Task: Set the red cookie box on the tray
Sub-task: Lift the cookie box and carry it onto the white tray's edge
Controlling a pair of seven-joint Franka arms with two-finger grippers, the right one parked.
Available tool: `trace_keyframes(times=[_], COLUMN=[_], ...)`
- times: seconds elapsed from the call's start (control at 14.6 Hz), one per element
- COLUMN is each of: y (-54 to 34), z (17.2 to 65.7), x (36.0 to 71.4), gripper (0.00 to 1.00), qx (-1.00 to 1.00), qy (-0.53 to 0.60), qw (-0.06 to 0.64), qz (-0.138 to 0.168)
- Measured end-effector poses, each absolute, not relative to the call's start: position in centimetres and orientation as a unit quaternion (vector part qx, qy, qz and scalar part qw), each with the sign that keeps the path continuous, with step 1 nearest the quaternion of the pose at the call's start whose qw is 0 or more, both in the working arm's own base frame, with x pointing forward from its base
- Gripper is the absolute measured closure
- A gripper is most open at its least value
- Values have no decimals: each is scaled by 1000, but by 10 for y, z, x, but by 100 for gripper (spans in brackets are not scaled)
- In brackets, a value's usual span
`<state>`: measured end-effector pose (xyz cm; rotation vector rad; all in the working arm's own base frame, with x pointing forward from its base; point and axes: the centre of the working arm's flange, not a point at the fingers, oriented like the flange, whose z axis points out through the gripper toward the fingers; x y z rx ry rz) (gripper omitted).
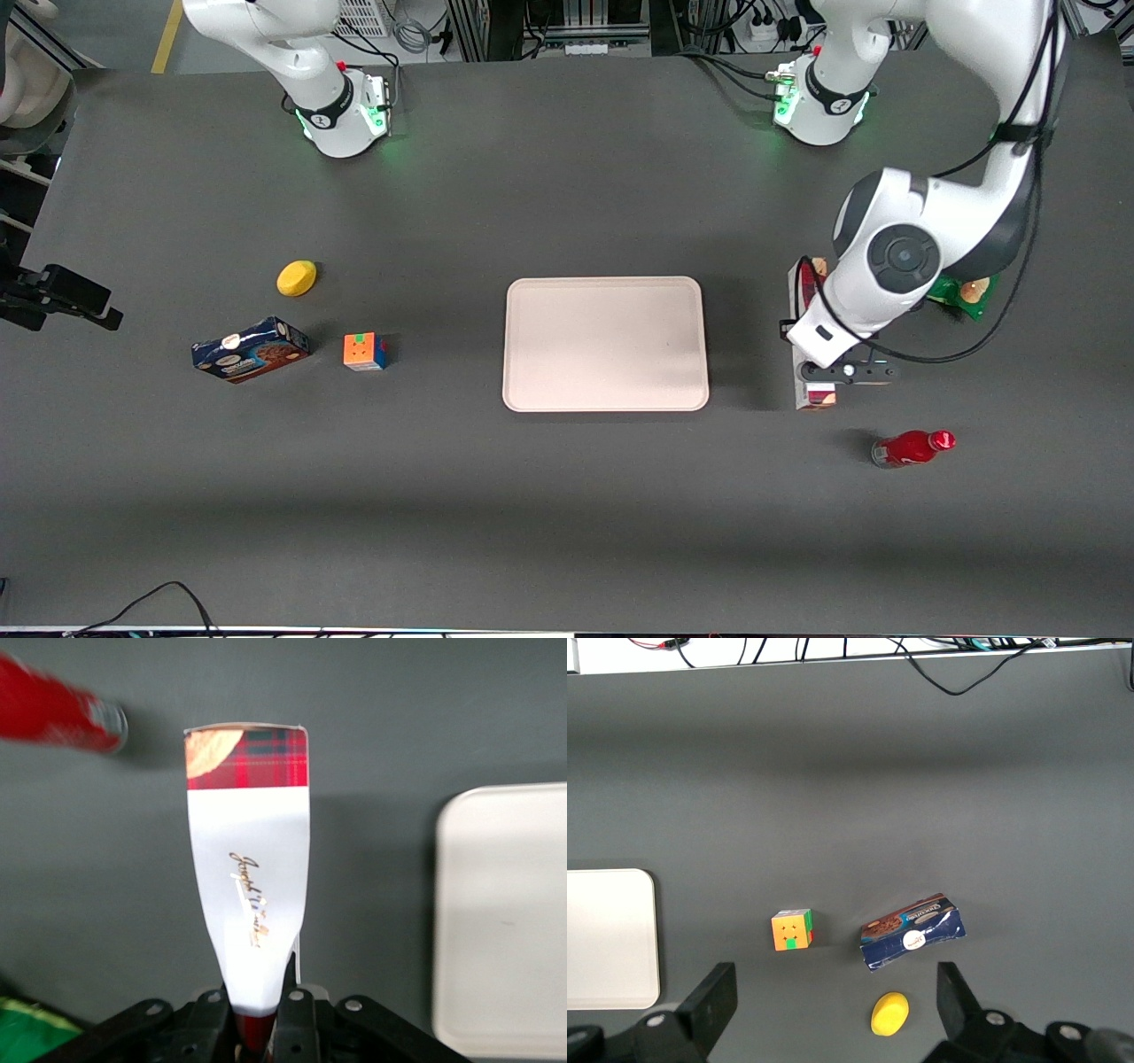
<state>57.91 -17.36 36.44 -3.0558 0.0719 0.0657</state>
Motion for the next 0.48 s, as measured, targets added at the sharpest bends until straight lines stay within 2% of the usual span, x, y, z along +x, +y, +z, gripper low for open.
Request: trace_keyframes(times=[0.27,0.48], y=[-226,-249], z=[457,492], x=[585,584], gripper=[84,84], qx=[-998,-998], qy=[50,53], qw=[25,-4], qz=[-5,-12])
